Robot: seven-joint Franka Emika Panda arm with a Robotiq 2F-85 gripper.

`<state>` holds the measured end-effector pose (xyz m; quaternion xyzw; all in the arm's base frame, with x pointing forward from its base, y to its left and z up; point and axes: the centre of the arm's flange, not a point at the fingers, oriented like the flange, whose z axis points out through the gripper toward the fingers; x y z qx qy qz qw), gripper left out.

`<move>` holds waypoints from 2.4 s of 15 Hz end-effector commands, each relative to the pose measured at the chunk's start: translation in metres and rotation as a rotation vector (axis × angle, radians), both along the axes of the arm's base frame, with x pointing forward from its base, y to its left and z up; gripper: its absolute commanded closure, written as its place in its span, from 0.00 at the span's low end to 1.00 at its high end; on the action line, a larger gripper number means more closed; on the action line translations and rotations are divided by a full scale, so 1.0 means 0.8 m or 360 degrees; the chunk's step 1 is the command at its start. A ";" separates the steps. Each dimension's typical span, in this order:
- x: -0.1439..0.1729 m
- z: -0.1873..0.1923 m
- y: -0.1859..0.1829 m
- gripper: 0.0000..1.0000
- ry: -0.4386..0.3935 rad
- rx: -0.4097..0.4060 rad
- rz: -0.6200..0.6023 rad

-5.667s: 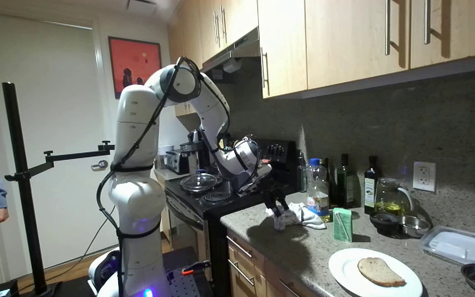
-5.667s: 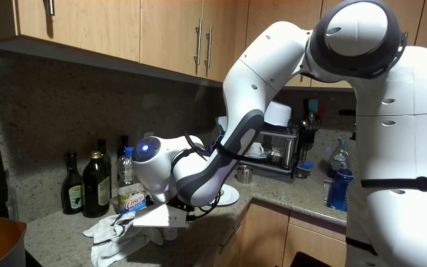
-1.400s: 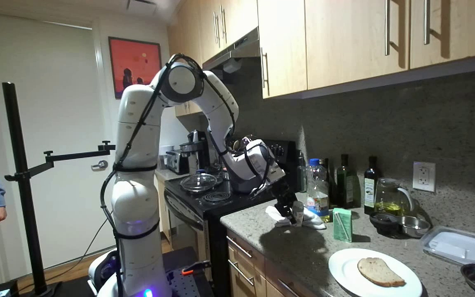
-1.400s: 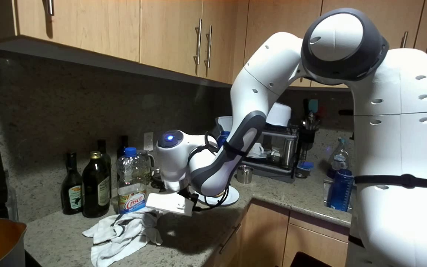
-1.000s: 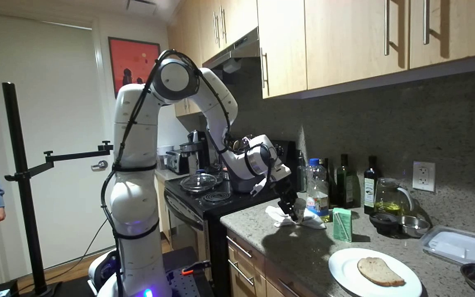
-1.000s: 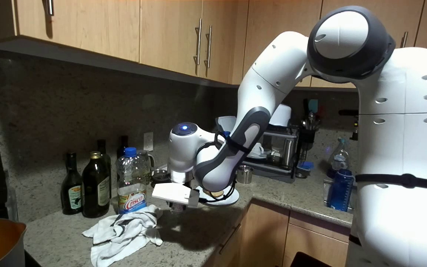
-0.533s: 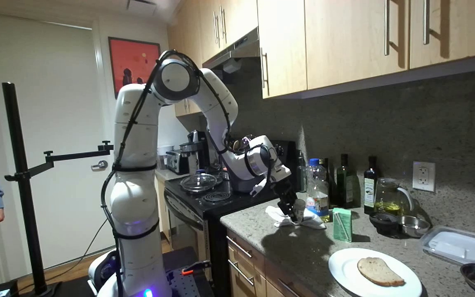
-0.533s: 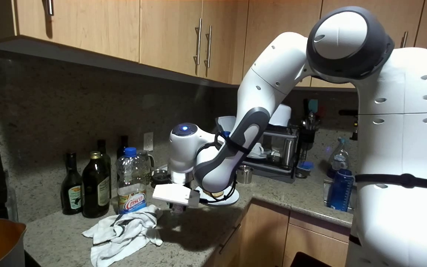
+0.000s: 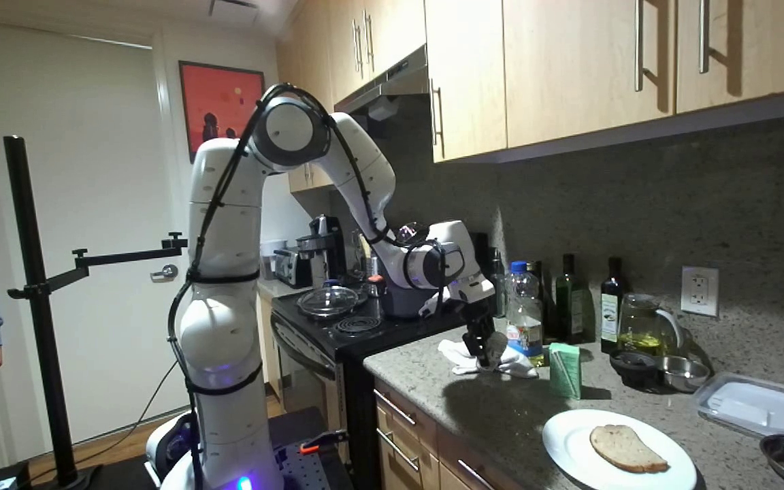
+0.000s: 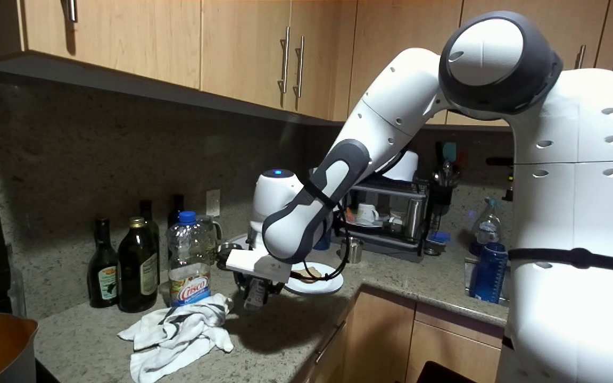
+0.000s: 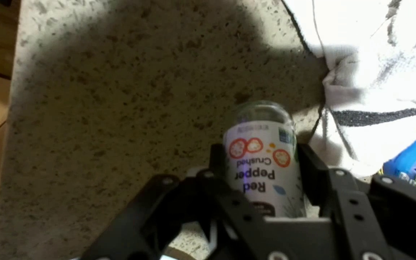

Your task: Pour contents from the bottle onto the bread

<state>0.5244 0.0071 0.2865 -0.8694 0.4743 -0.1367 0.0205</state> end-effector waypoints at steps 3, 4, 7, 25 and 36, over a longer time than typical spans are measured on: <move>-0.015 0.047 -0.060 0.73 0.0063 0.0076 -0.0018; -0.017 0.054 -0.070 0.73 0.0062 0.0082 -0.0040; -0.021 0.068 -0.092 0.73 0.0045 0.0115 -0.0109; -0.056 0.115 -0.231 0.73 -0.0027 0.0756 -0.0003; -0.051 0.143 -0.266 0.48 -0.0065 0.0735 -0.0045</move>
